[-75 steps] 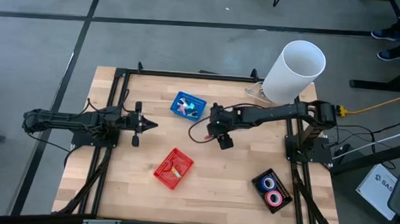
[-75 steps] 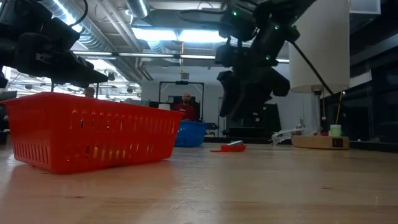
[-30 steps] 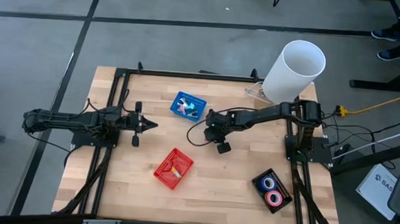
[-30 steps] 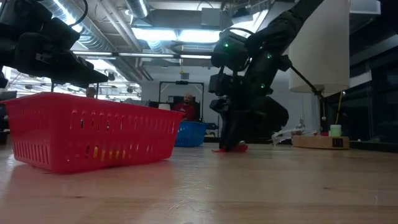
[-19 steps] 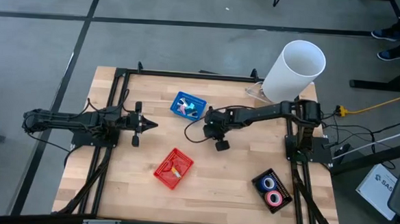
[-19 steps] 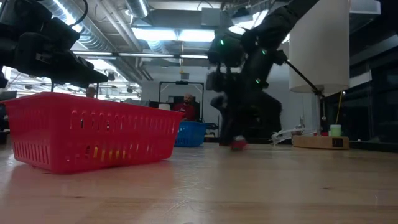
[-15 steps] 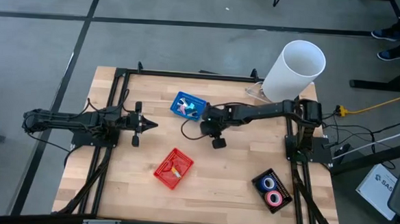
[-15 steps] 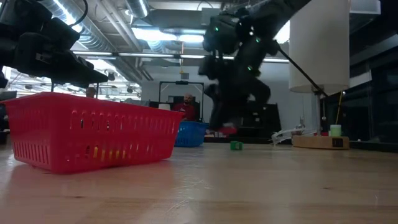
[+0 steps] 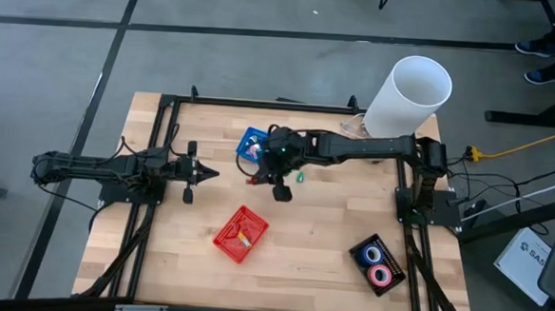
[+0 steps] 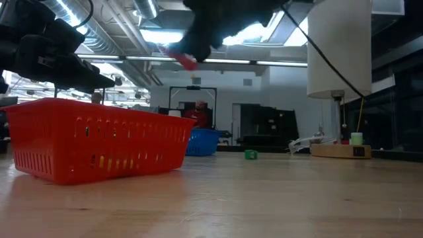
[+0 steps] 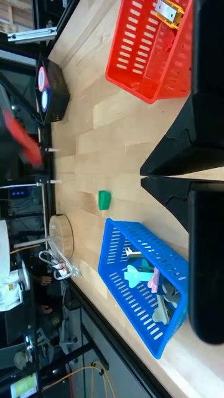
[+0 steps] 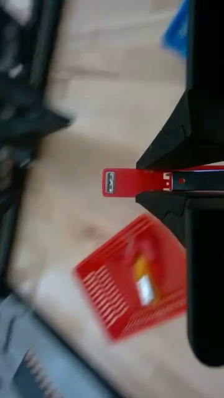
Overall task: Pick and place Stapler, Stapler remover, tape
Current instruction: Put the red stapler into the red bin
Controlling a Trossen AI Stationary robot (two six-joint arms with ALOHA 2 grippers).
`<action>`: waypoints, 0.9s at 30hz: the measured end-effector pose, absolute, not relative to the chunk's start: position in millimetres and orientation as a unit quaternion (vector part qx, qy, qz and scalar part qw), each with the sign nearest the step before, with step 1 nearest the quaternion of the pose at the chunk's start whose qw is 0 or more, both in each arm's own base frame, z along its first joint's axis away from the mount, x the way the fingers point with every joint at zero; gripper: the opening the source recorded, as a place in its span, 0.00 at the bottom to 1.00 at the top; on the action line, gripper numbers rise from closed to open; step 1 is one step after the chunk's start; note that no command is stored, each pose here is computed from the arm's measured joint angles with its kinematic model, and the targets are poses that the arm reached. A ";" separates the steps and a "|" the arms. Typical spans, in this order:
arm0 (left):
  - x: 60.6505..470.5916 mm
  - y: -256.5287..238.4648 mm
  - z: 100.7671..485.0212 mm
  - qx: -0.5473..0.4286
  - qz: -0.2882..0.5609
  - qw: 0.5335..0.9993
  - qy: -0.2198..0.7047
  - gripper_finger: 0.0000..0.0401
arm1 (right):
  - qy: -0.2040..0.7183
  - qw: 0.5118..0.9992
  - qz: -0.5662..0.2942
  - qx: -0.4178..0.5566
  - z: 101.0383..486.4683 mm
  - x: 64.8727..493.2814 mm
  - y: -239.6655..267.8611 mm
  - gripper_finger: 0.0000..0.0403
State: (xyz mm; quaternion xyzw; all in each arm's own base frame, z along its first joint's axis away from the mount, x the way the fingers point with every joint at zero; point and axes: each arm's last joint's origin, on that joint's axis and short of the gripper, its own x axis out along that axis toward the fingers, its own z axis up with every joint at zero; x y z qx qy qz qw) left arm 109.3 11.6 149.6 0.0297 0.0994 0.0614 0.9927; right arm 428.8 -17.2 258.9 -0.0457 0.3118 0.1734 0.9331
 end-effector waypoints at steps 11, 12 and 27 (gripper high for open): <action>109.3 11.6 149.6 0.030 0.061 0.993 0.099 0.02 | 0.246 0.941 0.233 0.009 272.3 437.2 45.5 0.10; 109.3 11.6 149.6 0.030 0.061 0.993 0.099 0.02 | 0.244 0.942 0.230 0.010 271.6 438.1 50.9 0.10; 109.4 11.6 149.7 0.030 0.061 0.993 0.099 0.02 | 0.282 0.948 0.069 0.132 231.2 446.8 116.8 0.10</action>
